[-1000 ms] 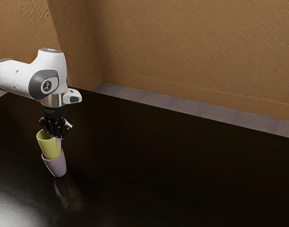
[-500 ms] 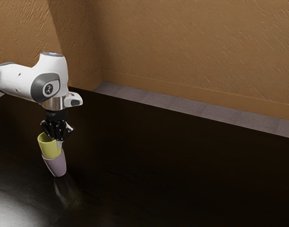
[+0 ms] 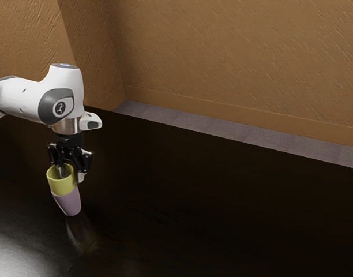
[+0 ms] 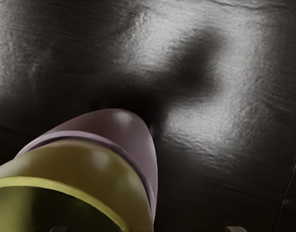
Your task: Place the left cup onto the right cup
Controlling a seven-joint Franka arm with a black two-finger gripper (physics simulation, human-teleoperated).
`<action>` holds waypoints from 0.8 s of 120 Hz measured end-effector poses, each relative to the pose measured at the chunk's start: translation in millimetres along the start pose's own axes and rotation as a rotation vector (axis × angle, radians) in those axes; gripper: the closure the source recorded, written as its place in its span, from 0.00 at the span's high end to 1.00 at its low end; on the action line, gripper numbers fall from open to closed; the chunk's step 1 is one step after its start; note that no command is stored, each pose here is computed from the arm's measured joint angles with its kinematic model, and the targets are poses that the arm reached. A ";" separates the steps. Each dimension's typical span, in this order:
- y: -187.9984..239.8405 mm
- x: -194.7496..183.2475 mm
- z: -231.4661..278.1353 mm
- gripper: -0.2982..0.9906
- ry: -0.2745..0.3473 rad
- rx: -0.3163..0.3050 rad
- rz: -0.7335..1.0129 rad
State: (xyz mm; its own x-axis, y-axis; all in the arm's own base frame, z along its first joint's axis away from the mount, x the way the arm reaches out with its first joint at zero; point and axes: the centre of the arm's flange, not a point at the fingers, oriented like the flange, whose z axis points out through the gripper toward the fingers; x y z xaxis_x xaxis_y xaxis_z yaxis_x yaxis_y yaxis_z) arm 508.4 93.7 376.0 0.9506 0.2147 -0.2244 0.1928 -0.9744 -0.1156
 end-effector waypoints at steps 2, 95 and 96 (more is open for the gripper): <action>-0.2 -0.3 -0.3 0.58 0.000 -0.001 -0.002; 32.5 -25.2 -82.6 0.74 0.070 0.019 0.010; 33.3 -25.3 -83.6 0.74 0.070 0.019 0.011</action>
State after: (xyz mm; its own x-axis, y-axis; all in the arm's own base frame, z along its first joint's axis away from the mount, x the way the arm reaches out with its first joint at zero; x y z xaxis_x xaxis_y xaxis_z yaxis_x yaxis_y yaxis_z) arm 511.1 50.2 458.8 0.9675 0.1979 -0.1573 0.1781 -0.9752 -0.1315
